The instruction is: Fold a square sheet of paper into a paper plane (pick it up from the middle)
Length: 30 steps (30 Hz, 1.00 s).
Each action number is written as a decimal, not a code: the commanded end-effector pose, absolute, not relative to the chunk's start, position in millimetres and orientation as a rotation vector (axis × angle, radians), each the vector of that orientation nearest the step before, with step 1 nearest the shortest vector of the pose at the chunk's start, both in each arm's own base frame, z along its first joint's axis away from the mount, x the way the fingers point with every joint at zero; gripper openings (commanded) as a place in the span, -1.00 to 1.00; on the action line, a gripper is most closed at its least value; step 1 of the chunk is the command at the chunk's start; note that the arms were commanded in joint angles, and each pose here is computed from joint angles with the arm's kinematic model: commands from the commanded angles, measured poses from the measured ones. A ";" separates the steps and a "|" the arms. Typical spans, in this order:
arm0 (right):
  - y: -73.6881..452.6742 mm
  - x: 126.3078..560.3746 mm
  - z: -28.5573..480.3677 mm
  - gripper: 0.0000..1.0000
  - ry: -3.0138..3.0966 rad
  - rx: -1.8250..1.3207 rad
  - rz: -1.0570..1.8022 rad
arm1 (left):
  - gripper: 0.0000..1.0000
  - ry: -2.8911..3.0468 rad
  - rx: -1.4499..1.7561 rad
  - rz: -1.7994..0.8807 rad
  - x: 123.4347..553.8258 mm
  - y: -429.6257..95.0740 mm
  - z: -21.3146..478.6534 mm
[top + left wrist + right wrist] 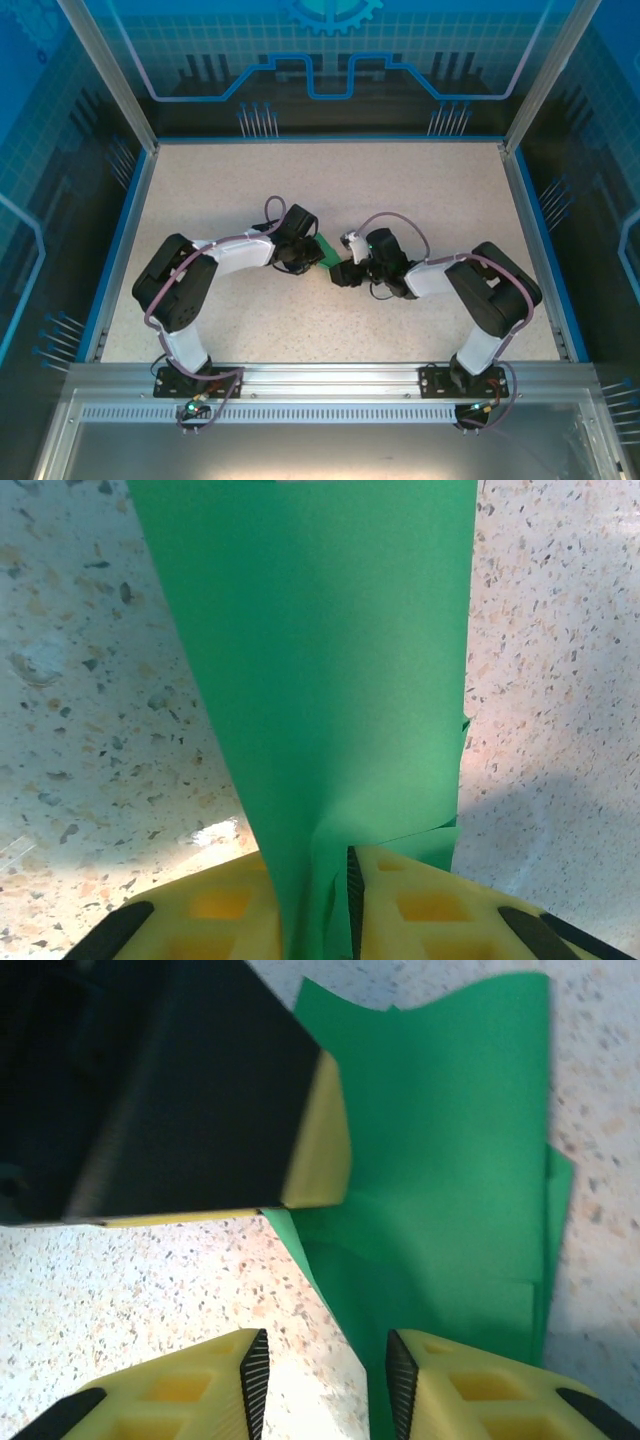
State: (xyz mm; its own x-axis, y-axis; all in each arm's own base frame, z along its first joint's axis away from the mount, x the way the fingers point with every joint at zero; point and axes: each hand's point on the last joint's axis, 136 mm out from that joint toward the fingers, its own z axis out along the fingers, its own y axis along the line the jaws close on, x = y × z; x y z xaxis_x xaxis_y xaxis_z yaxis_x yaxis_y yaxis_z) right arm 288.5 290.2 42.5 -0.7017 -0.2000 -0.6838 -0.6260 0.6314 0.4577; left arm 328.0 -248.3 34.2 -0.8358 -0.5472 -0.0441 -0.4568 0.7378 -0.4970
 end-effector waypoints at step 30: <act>306.1 302.0 19.2 -0.89 2.231 -0.799 0.835 | -0.41 2.731 -0.792 -0.680 332.2 -243.2 55.9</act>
State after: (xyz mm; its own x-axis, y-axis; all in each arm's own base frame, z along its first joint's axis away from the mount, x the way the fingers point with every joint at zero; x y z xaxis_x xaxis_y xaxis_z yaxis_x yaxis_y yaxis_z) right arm 304.7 302.6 19.9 -0.5782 -0.3678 -0.7283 -0.7237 0.6433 0.2497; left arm 329.9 -248.1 39.3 -0.8348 -0.5487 -0.0458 -0.4608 0.7417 -0.4874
